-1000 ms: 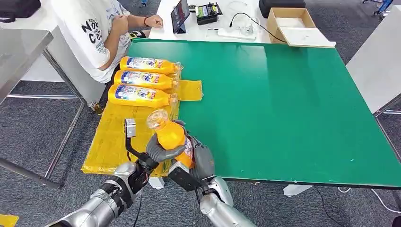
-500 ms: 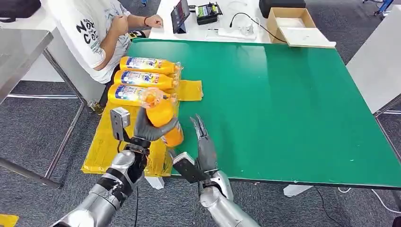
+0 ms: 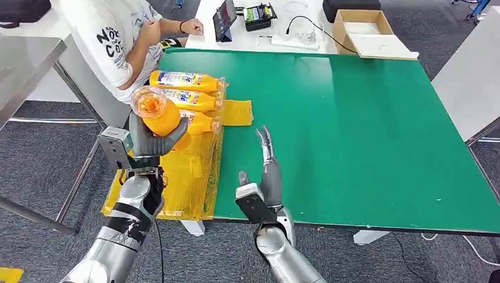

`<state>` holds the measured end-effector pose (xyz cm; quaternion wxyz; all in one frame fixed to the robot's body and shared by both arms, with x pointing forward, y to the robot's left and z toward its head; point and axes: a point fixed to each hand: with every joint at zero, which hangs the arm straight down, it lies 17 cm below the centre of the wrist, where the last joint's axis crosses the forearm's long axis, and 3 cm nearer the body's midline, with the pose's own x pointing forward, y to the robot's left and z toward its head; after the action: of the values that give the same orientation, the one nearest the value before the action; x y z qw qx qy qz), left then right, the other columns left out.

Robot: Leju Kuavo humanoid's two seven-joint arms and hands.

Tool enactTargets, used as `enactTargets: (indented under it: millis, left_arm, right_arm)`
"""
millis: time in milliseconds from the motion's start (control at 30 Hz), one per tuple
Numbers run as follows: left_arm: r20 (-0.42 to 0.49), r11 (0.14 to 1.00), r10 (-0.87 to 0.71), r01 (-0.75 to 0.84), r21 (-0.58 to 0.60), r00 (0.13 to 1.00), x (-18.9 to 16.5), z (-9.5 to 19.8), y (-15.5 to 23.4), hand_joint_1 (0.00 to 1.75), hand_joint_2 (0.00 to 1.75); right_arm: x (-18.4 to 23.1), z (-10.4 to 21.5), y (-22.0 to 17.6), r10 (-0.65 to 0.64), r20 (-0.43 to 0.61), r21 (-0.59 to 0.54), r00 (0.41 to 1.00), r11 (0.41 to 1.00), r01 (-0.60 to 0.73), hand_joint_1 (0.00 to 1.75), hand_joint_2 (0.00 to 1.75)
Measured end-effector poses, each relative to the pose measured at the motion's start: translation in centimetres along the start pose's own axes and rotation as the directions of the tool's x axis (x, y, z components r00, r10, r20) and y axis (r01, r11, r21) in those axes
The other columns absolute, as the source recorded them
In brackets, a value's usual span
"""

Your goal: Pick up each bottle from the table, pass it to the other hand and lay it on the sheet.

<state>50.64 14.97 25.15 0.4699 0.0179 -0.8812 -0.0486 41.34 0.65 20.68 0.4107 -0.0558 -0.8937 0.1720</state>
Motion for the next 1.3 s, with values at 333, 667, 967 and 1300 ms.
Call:
enactTargets:
  millis: [333,667,967,1300]
  left_arm:
    - [0.060,0.703,-0.671,0.660,-0.264,0.739,-7.1,1.4,-1.3,1.75,1.75]
    - [0.035,0.544,-0.788,0.722,-0.427,0.614,-12.9,3.8,-0.7,1.75,1.75]
    - [0.075,0.291,-0.889,0.684,-0.669,0.452,-19.6,8.5,1.7,1.75,1.75]
    - [0.141,0.169,-0.899,0.625,-0.762,0.415,-21.8,11.8,2.1,1.75,1.75]
  right_arm:
    - [5.5,-2.0,-9.3,-0.015,0.132,-0.294,0.991,0.954,0.053,0.00,0.00]
    - [6.8,-2.1,-10.8,-0.010,0.166,-0.330,0.986,0.942,0.065,0.00,1.75]
    - [7.1,-2.3,-11.0,-0.035,0.174,-0.333,0.984,0.938,0.093,0.00,1.75]
    - [7.4,-2.8,-9.6,-0.076,0.191,-0.276,0.979,0.953,0.128,0.00,1.75]
